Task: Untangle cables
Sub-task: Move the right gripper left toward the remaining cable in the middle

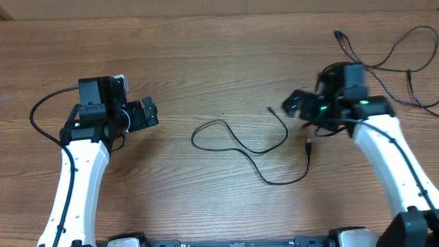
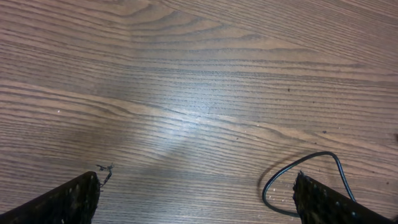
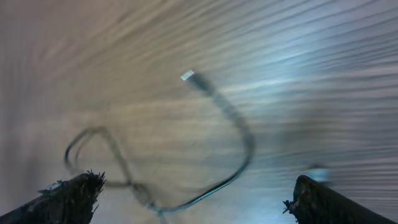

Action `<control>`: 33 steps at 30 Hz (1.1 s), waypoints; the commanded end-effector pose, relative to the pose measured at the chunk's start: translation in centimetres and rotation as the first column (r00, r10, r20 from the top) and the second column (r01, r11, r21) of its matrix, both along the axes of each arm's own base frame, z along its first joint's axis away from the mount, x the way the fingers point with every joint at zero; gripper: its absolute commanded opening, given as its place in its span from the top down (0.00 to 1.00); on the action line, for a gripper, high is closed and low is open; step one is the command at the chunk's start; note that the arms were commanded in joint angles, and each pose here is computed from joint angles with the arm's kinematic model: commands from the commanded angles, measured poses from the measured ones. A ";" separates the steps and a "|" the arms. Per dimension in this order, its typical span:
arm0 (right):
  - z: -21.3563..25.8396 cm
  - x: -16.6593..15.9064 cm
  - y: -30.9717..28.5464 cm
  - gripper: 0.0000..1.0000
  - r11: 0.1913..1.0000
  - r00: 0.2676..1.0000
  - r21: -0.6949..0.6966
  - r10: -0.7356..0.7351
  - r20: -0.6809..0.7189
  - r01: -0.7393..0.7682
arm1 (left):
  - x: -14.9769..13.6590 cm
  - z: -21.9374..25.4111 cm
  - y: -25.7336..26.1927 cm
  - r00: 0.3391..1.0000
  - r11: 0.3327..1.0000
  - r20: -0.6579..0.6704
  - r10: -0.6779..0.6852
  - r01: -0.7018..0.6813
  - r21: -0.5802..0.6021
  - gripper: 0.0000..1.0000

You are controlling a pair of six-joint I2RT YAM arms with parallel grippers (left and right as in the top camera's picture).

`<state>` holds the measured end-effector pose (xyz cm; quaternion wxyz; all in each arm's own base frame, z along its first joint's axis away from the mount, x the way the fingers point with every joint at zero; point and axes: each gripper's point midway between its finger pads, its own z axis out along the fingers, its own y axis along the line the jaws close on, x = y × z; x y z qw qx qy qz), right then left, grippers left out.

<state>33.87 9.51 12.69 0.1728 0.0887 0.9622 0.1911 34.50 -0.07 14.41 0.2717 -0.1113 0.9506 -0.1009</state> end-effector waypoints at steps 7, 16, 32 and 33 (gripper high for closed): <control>-0.2 -4.3 9.6 0.00 0.956 0.956 -0.022 0.294 0.001 -0.294 | 0.1 0.5 0.0 1.000 1.000 0.017 -0.015 0.014 0.017 0.00; -2.1 -6.4 15.8 0.00 0.932 0.934 -0.067 0.358 0.006 -0.357 | 0.1 0.5 0.0 1.000 1.000 0.017 -0.015 0.014 0.017 0.00; -9.8 -6.1 23.6 0.00 0.917 0.917 -0.014 0.400 0.011 -0.400 | 0.1 0.5 0.0 1.000 1.000 0.017 -0.015 0.014 0.017 0.01; -10.2 -6.1 23.7 0.00 0.917 0.917 -0.015 0.400 0.009 -0.399 | 0.1 0.5 0.0 1.000 1.000 0.017 -0.015 0.014 0.017 0.00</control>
